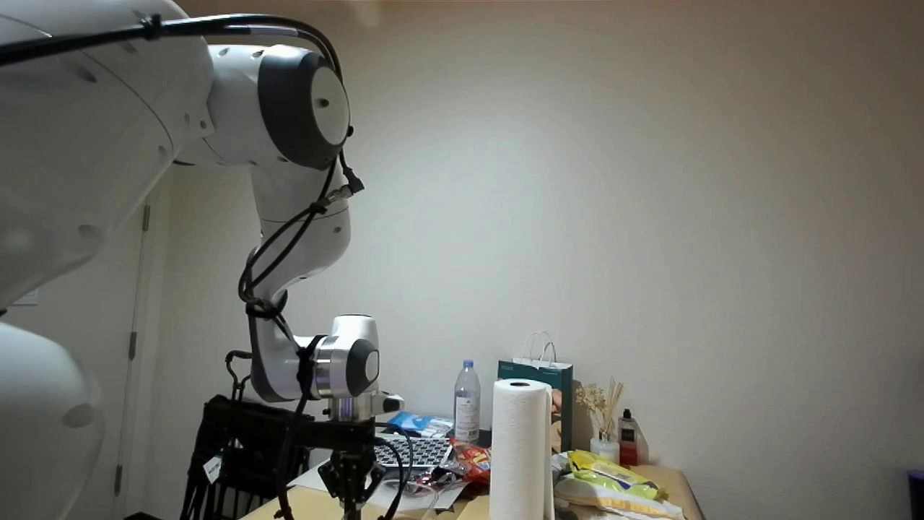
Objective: Move the clear bowl on the left to the left and the bowl on the right to the right
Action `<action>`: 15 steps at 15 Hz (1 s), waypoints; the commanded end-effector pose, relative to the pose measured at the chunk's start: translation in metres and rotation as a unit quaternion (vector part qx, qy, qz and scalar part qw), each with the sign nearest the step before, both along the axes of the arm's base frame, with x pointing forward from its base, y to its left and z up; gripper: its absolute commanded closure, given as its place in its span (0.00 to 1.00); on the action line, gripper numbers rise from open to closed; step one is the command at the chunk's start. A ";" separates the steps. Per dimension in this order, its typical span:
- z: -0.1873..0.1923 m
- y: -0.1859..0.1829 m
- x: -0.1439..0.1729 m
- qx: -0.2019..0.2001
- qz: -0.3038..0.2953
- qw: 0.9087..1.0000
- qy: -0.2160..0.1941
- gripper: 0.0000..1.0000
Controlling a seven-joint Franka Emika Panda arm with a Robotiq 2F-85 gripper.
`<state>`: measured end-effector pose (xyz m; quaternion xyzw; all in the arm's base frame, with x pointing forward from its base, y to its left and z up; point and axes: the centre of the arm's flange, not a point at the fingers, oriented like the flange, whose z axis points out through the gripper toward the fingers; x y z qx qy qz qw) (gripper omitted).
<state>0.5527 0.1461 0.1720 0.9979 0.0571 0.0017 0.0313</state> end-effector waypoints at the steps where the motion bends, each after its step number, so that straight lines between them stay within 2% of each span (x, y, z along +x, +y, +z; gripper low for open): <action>1: 0.024 0.049 0.006 -0.001 0.058 0.998 0.002 0.98; 3: 0.028 0.085 0.003 -0.007 0.087 0.996 0.015 0.98; 6: 0.024 0.129 -0.013 -0.036 0.110 0.991 0.064 0.98; 8: 0.014 0.142 -0.023 -0.068 0.091 0.988 0.103 0.98; 10: 0.002 0.145 -0.030 -0.106 0.054 0.985 0.125 0.98; 13: -0.013 0.150 -0.027 -0.146 0.025 0.983 0.110 0.98; 14: -0.016 0.149 -0.022 -0.144 0.016 0.983 0.113 0.98; 15: -0.003 0.148 -0.031 -0.124 0.036 0.986 0.107 0.92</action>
